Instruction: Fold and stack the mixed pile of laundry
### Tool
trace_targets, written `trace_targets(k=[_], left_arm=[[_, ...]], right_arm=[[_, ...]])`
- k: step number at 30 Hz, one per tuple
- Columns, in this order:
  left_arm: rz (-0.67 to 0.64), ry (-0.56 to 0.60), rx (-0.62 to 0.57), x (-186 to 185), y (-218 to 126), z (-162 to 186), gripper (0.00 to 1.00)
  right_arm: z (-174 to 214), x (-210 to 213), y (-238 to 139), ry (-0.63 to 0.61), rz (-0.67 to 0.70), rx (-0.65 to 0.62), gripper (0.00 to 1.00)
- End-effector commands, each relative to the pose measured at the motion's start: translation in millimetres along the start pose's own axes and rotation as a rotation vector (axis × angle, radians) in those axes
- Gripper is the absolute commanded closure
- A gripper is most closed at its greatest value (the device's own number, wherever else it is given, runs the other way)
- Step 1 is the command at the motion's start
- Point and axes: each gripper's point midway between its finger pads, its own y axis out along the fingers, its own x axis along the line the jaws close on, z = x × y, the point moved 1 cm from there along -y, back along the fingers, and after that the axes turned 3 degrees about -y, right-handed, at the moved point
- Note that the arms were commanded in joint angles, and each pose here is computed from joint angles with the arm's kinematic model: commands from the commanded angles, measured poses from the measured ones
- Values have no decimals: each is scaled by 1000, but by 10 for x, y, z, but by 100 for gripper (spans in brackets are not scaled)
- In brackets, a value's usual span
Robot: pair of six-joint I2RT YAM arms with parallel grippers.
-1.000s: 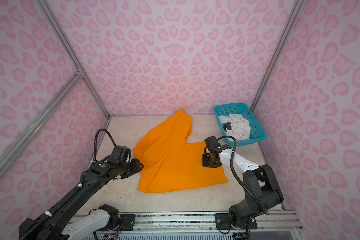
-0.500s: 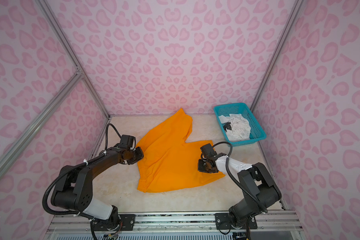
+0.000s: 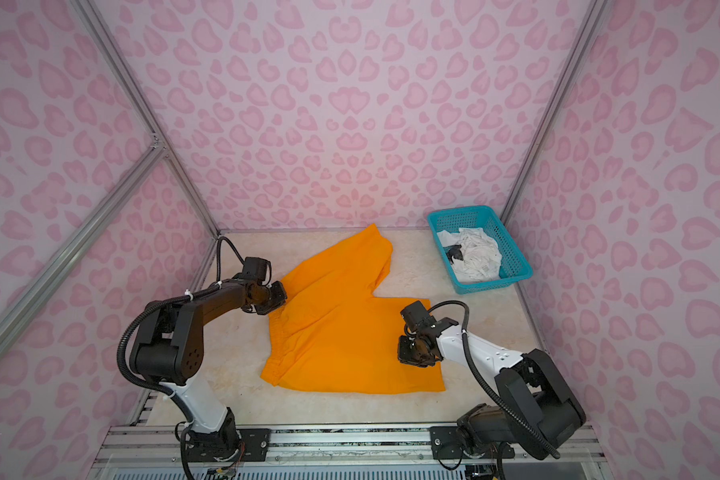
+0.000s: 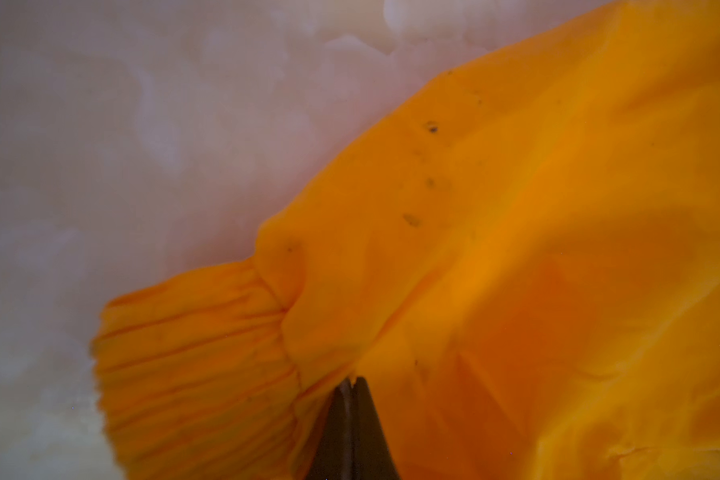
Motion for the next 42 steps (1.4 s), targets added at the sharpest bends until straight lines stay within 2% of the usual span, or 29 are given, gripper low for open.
trace_targets(k=[1, 6, 11, 15, 20, 27, 33, 38, 40, 42], left_arm=[[-24, 41, 36, 103, -33, 145, 97], [-39, 57, 69, 235, -25, 333, 97], [-46, 71, 75, 281, -24, 388, 97], [-33, 69, 84, 243, -26, 398, 97], [-20, 73, 83, 188, -43, 389, 97], [-40, 85, 77, 214, -80, 372, 97], [-33, 86, 84, 180, -62, 344, 97], [-36, 90, 78, 164, -84, 316, 97], [-37, 91, 79, 161, -87, 312, 97], [-39, 91, 82, 162, -85, 317, 97]], right_arm=[[-406, 84, -213, -59, -46, -70, 64], [-1371, 393, -393, -150, -176, -212, 65], [-2149, 559, -119, -166, -263, -242, 73], [-2576, 759, 97, -199, -249, -255, 68], [-2797, 814, 373, -170, -208, -249, 61], [-2869, 592, 519, -128, -67, -252, 68], [-2927, 738, 581, -145, -166, -261, 62], [-2969, 723, 818, -134, -163, -230, 62], [-2990, 741, 875, -138, -161, -222, 63], [-3005, 750, 917, -144, -146, -215, 70]])
